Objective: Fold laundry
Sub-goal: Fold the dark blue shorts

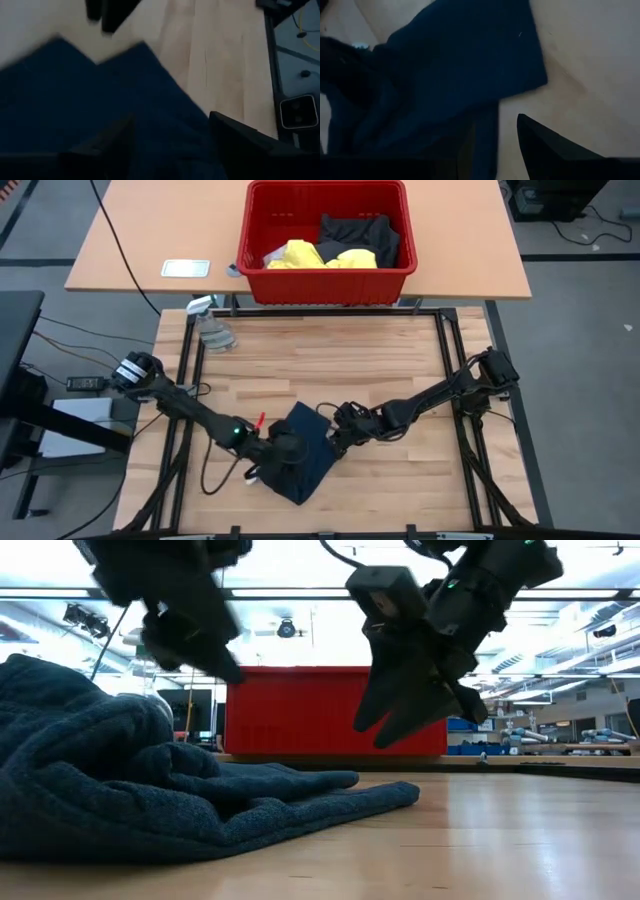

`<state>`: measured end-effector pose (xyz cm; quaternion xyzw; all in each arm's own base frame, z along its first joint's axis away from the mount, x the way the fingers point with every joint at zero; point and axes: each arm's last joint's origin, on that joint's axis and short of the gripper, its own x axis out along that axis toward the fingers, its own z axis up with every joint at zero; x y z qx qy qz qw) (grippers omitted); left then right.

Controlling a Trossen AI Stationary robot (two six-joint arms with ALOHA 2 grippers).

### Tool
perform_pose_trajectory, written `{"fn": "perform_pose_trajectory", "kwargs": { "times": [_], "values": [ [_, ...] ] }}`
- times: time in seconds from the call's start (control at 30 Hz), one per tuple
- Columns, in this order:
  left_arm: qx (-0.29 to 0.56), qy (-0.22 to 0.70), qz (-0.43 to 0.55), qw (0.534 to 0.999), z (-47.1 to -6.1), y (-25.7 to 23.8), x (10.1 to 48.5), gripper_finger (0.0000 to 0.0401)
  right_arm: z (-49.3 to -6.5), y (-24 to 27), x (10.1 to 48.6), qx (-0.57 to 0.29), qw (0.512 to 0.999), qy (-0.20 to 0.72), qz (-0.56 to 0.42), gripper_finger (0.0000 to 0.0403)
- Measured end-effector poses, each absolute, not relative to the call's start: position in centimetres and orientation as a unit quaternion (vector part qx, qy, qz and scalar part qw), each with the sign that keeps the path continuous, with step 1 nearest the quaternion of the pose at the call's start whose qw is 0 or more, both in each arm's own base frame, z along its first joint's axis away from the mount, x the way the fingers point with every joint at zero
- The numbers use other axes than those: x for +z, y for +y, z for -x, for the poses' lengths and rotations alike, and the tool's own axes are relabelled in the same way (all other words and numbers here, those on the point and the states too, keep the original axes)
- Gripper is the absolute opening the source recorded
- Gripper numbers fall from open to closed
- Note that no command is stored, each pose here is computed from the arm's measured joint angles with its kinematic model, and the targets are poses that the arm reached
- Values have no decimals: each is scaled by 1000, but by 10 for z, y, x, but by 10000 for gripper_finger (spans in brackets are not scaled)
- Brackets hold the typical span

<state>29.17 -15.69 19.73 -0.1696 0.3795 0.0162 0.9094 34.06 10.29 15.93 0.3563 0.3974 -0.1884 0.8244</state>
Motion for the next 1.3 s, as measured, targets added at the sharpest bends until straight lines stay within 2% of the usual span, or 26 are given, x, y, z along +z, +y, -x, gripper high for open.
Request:
{"fn": "perform_pose_trajectory", "kwargs": {
  "times": [0.43,0.53,0.7,0.83,1.0,1.17,1.3],
  "values": [
    [-102,509,187,834,-237,-217,188,174,-328,144,161,-113,851,414,-303,153],
    [-102,539,195,813,-219,-230,186,156,-327,148,162,-102,857,412,-291,153],
    [-109,537,232,804,-204,-247,192,137,-328,147,162,-94,863,413,-274,153],
    [-99,512,233,821,-201,-255,200,129,-329,144,162,-82,869,416,-257,153],
    [-63,442,221,867,-217,-253,219,128,-333,138,163,-85,875,408,-247,153],
    [-68,386,150,908,-230,-251,235,128,-337,136,166,-75,885,389,-247,153],
    [-45,391,102,914,-242,-241,225,138,-339,135,166,-61,885,390,-246,153]
  ]
}}
